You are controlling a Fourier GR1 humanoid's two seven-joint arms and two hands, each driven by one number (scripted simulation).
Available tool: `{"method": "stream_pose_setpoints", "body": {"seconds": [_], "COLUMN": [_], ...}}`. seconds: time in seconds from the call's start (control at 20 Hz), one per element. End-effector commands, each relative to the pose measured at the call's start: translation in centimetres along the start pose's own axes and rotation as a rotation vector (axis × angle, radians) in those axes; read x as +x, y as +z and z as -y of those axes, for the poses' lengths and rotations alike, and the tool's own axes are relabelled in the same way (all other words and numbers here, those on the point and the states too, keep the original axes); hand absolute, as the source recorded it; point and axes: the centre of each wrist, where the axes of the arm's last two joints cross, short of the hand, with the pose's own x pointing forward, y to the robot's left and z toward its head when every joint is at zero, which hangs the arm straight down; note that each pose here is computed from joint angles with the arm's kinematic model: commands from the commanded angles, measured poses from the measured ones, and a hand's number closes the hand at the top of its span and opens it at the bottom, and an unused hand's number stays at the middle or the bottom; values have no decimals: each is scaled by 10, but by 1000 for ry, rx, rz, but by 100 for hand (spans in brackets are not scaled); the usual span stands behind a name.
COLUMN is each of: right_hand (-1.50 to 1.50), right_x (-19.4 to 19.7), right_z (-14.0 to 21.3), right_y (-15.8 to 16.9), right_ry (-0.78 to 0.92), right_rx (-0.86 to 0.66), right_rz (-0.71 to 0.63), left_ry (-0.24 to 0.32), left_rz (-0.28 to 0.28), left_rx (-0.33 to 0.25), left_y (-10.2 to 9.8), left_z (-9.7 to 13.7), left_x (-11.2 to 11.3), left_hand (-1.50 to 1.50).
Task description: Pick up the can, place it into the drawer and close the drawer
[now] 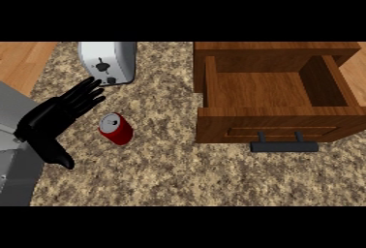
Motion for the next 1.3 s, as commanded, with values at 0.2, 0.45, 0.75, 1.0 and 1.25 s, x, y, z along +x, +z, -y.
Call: {"method": "stream_pose_setpoints", "body": {"seconds": [0.2, 0.45, 0.75, 1.0, 1.25], "right_hand": [-150, -150, -150, -150, -150], "right_x": [-10, 8, 11, -2, 0], "right_z": [6, 21, 17, 9, 16], "right_y": [10, 5, 11, 14, 4], "right_ry": [-3, 0, 11, -10, -5], "right_rx": [-4, 13, 1, 6, 20], "right_rz": [-16, -7, -14, 9, -1], "left_ry": [-8, -29, -41, -17, -29], "left_rz": [-27, -6, -36, -62, -86], "left_rx": [59, 95, 133, 147, 138], "left_y": [-6, -17, 3, 8, 8], "left_z": [-24, -25, -37, -42, -48], "left_x": [-32, -55, -81, -111, -117], "left_hand": [-150, -150, -150, -150, -150]}}
